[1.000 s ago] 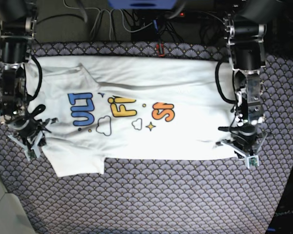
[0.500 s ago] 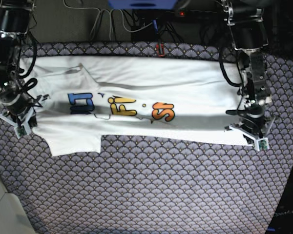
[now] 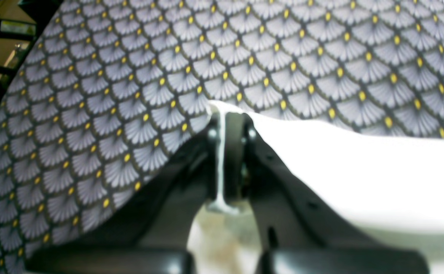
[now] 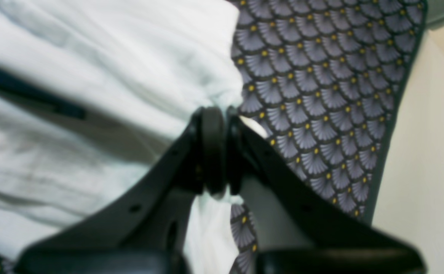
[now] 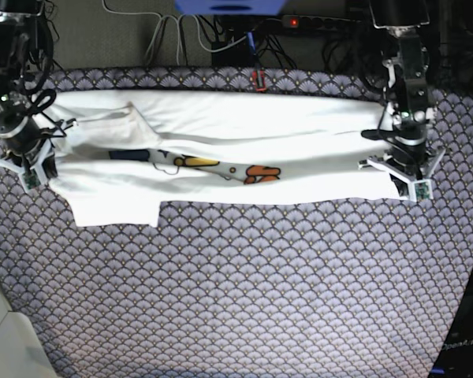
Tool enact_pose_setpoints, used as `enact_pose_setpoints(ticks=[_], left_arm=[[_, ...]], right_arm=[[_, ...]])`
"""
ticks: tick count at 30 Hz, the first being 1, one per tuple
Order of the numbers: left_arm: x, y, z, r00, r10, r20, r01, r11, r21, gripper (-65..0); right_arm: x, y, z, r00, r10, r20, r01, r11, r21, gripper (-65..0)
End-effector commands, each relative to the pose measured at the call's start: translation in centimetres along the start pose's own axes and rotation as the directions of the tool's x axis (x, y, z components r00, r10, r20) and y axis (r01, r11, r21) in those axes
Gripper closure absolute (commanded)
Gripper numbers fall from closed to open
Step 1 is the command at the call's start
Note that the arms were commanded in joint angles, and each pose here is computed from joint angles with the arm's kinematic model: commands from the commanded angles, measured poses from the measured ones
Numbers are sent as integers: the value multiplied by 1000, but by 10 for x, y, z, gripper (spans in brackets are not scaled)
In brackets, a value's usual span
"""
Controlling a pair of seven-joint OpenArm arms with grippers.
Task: Fold the T-shirt properly
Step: 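Lift that edge and fold it over onto the first fold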
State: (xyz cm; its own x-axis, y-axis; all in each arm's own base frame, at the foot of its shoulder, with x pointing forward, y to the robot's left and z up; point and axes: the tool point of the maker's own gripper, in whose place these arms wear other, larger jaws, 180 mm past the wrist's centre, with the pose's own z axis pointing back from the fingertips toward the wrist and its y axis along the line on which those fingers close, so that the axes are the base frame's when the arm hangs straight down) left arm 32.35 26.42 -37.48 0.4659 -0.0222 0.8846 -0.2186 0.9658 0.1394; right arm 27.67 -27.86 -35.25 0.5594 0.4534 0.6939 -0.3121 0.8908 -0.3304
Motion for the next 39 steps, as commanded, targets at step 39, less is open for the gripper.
enact_pose_setpoints(ticks=[39], left_arm=[[-33, 48, 20, 997, -52, -58, 56, 995, 77, -82]], right_arm=[[-42, 26, 37, 994, 78, -77, -69, 991, 111, 0]])
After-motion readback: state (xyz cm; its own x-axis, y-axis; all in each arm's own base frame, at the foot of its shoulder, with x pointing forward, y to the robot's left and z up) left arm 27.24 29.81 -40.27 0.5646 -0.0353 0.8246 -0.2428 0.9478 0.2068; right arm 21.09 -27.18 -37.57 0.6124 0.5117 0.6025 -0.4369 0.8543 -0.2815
